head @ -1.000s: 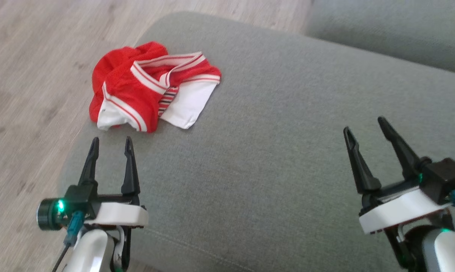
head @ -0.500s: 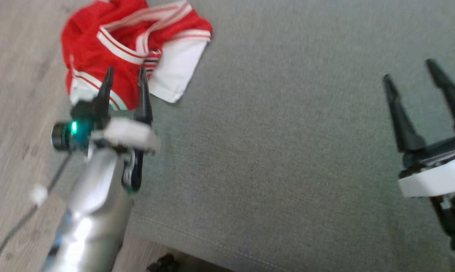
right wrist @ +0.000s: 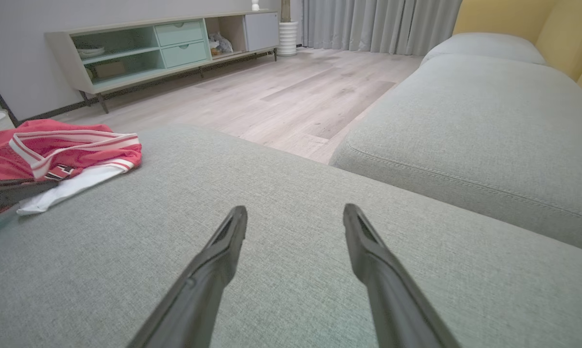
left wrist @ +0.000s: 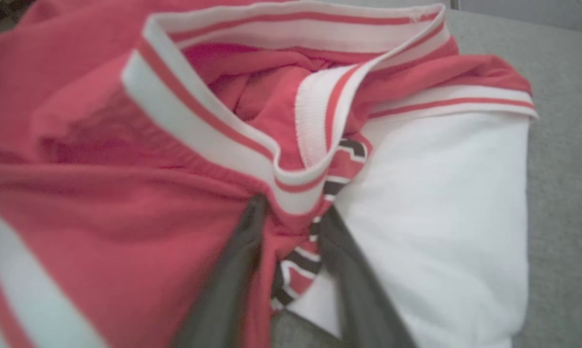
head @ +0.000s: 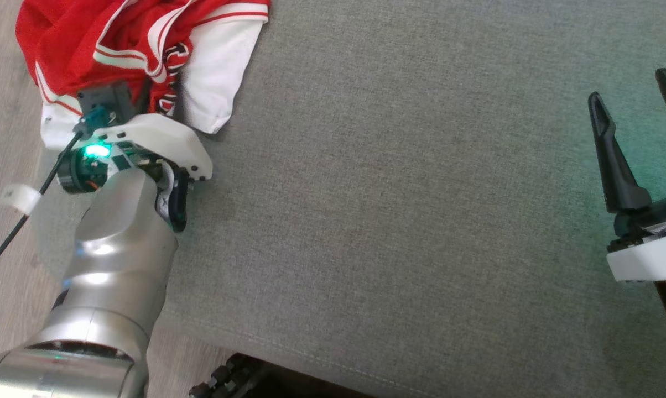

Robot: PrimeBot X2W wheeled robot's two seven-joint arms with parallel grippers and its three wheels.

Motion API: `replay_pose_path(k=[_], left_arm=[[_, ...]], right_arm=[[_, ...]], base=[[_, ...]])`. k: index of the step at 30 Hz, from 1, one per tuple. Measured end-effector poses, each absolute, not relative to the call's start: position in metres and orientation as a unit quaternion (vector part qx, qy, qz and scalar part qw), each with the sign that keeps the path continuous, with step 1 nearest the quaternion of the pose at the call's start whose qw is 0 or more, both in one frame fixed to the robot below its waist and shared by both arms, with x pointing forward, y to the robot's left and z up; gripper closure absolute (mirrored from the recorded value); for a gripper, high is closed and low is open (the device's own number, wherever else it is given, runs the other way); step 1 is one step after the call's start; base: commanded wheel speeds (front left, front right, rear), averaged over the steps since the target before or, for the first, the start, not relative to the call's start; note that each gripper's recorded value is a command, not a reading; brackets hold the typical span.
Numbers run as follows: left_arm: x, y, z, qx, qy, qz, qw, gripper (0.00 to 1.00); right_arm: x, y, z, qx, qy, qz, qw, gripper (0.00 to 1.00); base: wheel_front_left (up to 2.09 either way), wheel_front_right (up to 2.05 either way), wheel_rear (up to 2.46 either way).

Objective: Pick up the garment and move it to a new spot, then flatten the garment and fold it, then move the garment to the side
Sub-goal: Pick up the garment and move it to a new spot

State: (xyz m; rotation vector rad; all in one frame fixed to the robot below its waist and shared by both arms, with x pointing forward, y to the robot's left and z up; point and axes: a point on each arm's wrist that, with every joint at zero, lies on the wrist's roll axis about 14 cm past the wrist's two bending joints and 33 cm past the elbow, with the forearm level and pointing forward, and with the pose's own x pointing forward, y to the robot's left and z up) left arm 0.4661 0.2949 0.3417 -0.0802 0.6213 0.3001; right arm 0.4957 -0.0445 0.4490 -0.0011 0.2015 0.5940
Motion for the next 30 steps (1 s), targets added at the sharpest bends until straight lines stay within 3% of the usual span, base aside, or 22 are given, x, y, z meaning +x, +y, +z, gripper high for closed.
replay_pose_path(k=[12,17,24,30], left_arm=[[0.460,0.320,0.396,-0.018,0.194,0.176,0.965,1.00],[0.450,0.334,0.451,-0.001,0.103,0.188,0.977,1.00],[0.409,0.321,0.472,-0.008,0.056,0.178,0.982,1.00],[0.406,0.287,0.502,-0.022,0.007,0.134,0.991,1.00]], right_arm=[[0.483,-0.037,0.479,0.005,0.063,0.294,0.954,0.00],[0.467,-0.031,0.505,0.015,0.032,0.294,0.955,0.00],[0.443,-0.035,0.544,0.023,-0.015,0.282,0.959,0.00],[0.417,-0.047,0.548,0.026,-0.009,0.260,0.965,0.00]], base=[[0.00,0.00,0.00],[0.00,0.00,0.00],[0.00,0.00,0.00],[0.00,0.00,0.00]])
